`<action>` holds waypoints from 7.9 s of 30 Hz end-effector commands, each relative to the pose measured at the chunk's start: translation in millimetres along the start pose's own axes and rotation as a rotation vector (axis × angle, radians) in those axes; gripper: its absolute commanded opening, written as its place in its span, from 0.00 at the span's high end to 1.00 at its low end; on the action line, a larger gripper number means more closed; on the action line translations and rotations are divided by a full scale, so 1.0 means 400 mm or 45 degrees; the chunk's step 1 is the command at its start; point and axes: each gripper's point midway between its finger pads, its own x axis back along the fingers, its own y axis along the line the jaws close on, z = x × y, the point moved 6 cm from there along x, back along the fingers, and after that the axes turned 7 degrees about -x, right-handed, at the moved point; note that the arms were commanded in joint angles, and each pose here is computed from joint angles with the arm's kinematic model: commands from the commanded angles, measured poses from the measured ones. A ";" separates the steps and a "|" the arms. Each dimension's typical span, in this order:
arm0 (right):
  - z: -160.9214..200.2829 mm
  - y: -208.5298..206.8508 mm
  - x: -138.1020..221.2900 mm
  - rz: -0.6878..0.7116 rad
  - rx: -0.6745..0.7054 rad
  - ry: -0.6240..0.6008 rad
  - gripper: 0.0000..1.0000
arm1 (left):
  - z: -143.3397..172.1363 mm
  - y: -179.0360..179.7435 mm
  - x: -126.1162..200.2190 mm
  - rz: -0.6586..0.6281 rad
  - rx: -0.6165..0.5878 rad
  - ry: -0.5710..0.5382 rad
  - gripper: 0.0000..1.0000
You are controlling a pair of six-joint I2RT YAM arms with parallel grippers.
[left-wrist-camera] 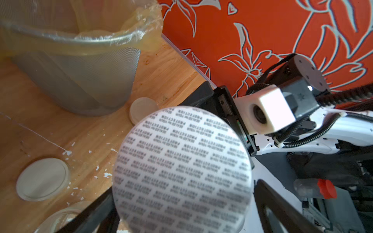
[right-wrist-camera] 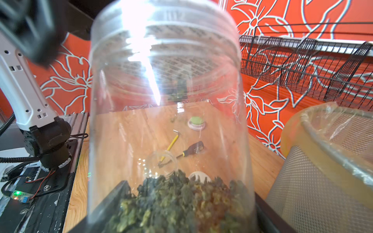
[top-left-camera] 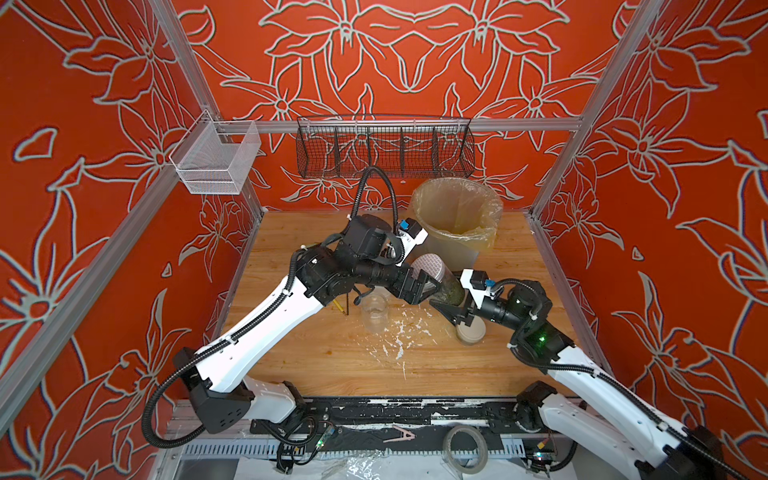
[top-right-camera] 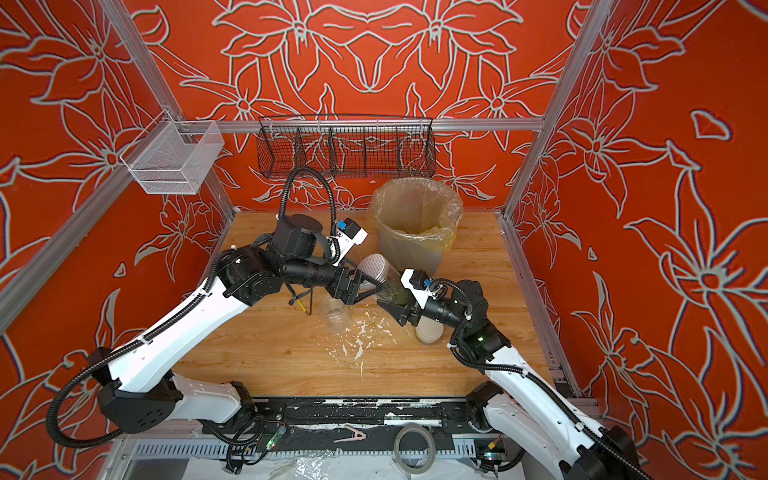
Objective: Empty moldy tea leaves from jars
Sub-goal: Pick up the jar from the center of the board, then unscrew the lid from the jar, then place the lid at the center of the board.
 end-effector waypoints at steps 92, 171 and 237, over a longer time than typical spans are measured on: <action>-0.073 0.037 0.040 0.022 0.316 -0.014 0.50 | -0.040 -0.017 0.035 0.265 -0.945 -0.245 0.03; -0.077 -0.002 0.029 0.156 0.395 0.019 0.56 | -0.072 0.017 -0.004 0.298 -0.465 -0.060 0.27; -0.163 -0.070 0.331 1.200 0.011 -0.206 0.58 | 0.459 0.158 -0.570 -0.616 0.031 0.833 0.25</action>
